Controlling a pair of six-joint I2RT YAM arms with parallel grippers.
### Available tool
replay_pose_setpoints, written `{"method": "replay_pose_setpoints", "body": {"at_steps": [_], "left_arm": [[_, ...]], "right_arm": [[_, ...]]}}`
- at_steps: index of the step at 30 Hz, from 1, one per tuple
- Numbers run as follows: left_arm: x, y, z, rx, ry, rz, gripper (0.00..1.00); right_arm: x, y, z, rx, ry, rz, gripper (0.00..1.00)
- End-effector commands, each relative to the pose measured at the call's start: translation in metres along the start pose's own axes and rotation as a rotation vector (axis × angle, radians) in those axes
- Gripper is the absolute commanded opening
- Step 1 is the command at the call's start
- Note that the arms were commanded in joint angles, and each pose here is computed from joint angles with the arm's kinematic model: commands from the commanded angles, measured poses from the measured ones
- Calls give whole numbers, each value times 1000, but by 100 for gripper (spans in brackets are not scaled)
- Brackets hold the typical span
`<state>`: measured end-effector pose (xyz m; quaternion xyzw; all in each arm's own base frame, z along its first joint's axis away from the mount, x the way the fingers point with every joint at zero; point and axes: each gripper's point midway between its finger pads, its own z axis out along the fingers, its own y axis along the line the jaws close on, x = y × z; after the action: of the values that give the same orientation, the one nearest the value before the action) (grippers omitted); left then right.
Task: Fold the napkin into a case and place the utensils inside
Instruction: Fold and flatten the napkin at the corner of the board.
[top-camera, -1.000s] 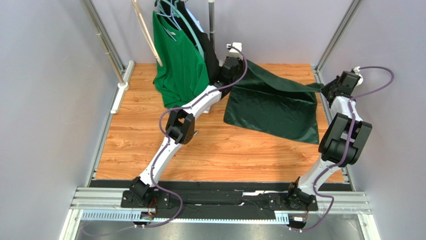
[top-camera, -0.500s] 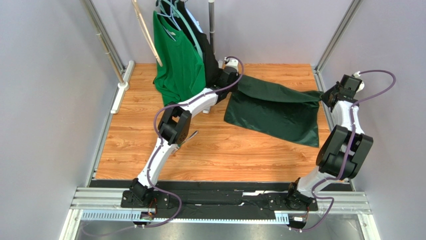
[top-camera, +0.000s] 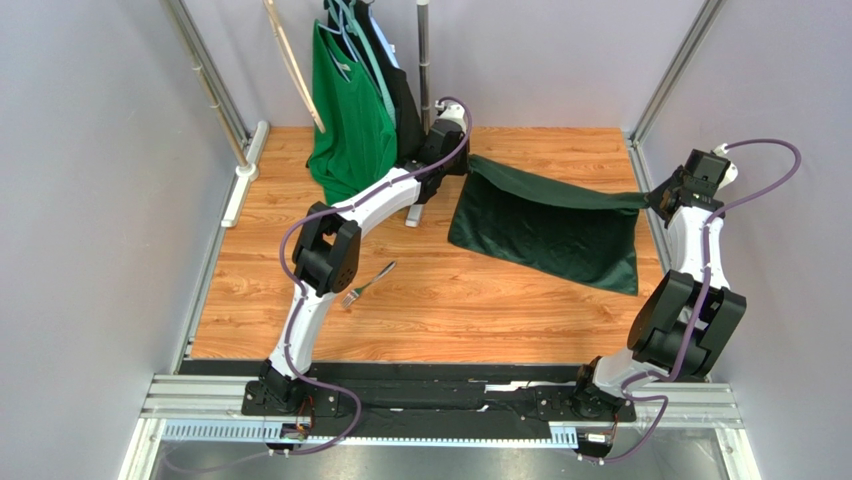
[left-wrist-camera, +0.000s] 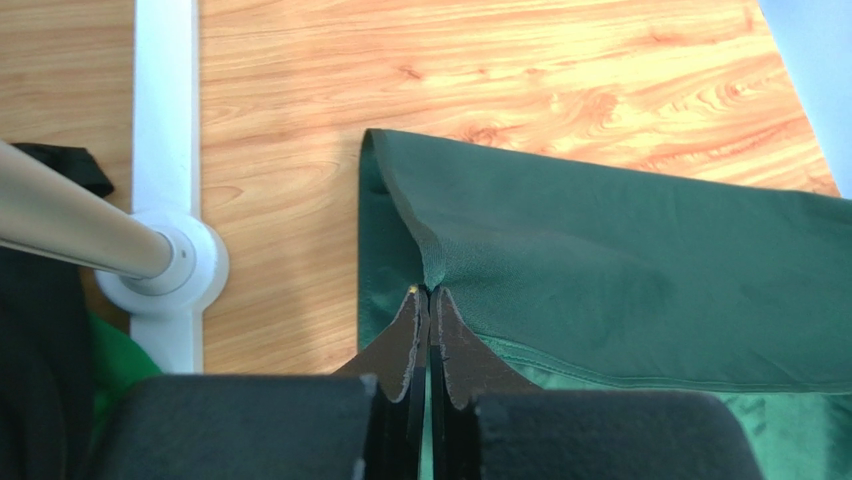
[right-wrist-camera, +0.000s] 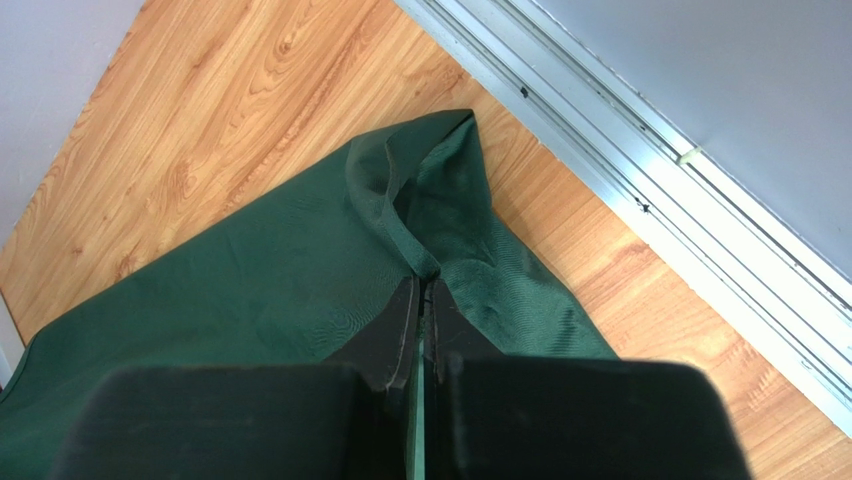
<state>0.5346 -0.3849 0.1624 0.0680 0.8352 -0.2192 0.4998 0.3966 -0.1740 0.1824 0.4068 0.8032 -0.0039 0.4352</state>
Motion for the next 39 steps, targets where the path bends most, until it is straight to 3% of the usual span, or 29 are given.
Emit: {"method": "replay_pose_setpoints", "body": {"at_steps": [1,8,15,20,25,33,35,39], "left_arm": [[-28,-13,-11,53,-63,-17,0],[-49,-25,-35,109,-100,-16,0],[-160,-82,-142,308,-323,-26,0],[-200,-116,-224,428,-416,22,0],[-230,-132,-305,516,-468,42,0],[-275,-114,-437,509,-634,61,0],[-282,-106,-466,497,-679,53,0],[-278,-95,-485,479,-715,37,0]], "right_arm": [[0,-11,-1,48,-4,-12,0],[-17,3,-25,-9,-60,14,0],[-84,37,-140,-158,-328,100,0],[-114,45,-257,-242,-529,83,0],[-106,32,-345,-267,-653,61,0],[-83,4,-478,-304,-868,69,0],[-76,-2,-491,-299,-879,71,0],[-68,-4,-507,-324,-900,77,0]]}}
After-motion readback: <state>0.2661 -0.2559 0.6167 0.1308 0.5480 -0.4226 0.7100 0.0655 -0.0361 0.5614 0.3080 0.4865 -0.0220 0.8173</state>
